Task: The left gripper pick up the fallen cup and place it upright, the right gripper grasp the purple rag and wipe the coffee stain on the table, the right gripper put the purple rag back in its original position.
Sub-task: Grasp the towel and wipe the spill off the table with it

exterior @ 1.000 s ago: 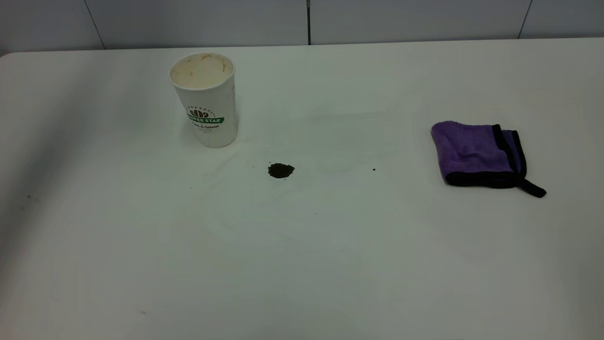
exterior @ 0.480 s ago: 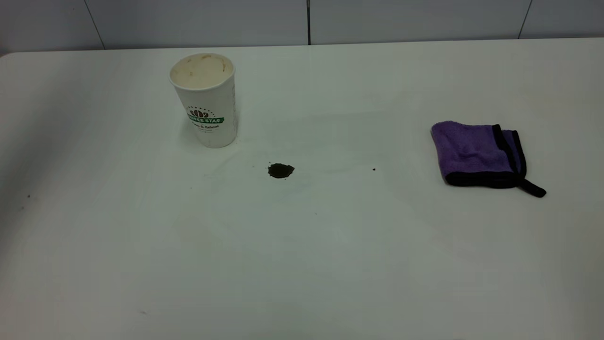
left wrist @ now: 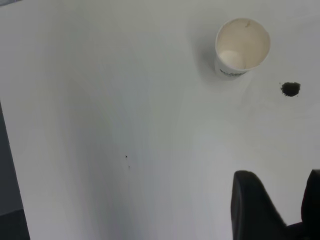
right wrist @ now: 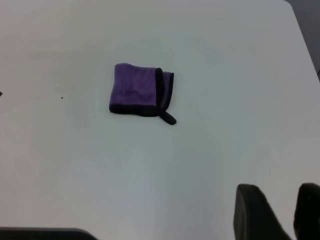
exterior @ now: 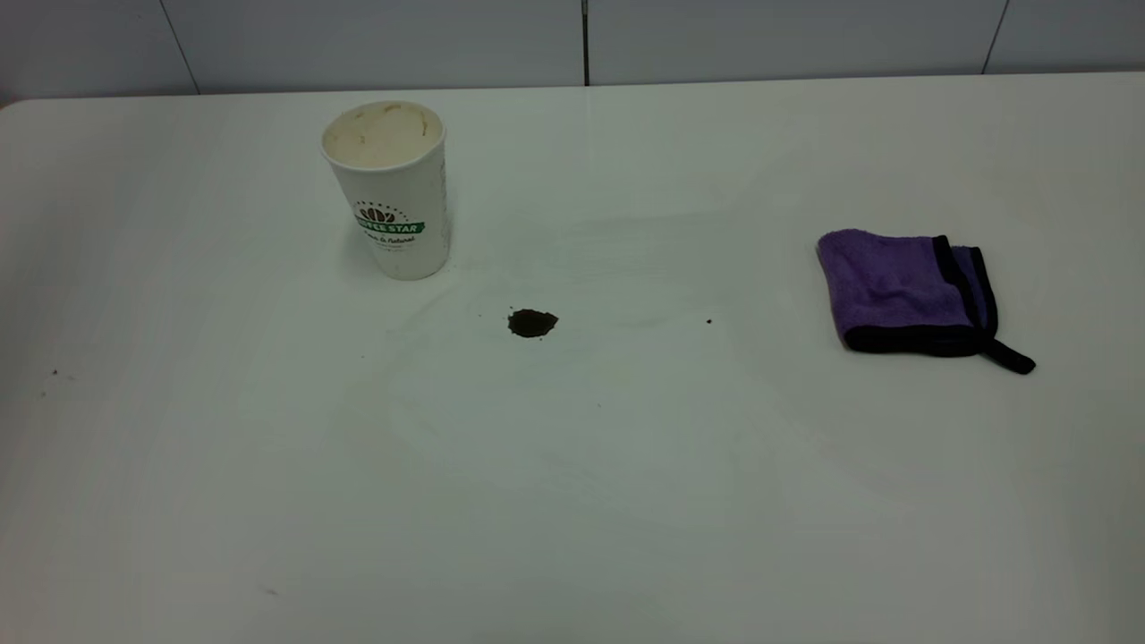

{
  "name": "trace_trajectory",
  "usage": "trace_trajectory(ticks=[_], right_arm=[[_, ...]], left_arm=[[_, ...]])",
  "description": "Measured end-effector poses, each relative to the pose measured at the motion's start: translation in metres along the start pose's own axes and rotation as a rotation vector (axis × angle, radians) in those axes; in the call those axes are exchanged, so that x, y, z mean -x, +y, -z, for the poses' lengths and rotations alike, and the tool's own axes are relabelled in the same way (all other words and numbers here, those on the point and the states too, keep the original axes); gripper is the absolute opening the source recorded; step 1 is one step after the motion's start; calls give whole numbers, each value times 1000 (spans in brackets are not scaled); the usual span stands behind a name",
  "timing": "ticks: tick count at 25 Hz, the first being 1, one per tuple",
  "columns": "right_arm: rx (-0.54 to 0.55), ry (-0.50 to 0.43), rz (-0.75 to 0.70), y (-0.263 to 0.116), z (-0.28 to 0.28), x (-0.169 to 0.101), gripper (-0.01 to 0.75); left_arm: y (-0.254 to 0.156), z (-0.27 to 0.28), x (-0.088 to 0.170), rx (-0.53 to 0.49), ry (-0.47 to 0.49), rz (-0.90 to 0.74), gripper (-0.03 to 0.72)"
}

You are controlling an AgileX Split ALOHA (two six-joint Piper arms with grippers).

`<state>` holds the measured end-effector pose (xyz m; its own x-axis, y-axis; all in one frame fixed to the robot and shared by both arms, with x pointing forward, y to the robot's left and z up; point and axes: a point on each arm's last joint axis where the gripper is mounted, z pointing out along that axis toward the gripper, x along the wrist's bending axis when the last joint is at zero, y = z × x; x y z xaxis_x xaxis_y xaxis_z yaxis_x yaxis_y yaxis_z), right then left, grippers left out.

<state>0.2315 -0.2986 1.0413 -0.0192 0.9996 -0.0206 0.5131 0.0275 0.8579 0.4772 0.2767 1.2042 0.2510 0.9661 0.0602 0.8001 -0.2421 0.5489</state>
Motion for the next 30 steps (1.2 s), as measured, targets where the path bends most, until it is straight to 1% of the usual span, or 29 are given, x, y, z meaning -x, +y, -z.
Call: trace_trajectory(ticks=[2,4,7,10,14,17,21,24,27,30], right_arm=[[0,0,0,0,0,0,239],[0,0,0,0,0,0,239],[0,0,0,0,0,0,239],[0,0,0,0,0,0,239],[0,0,0,0,0,0,239],[0,0,0,0,0,0,239],[0,0,0,0,0,0,239],[0,0,0,0,0,0,239],[0,0,0,0,0,0,239],[0,0,0,0,0,0,239]], left_arm=[[-22,11,5,5,-1,25,276],[-48,13,9,-14,-4,49,274],[-92,6,16,-75,-13,60,275],[-135,0,24,-109,-17,65,273],[-186,-7,32,-125,-19,80,273],[-218,-13,38,-112,-17,83,273],[-253,-18,43,-57,-6,87,273],[-273,-16,46,40,25,108,273],[-283,-9,48,147,58,122,271],[-291,-4,50,214,82,123,271]])
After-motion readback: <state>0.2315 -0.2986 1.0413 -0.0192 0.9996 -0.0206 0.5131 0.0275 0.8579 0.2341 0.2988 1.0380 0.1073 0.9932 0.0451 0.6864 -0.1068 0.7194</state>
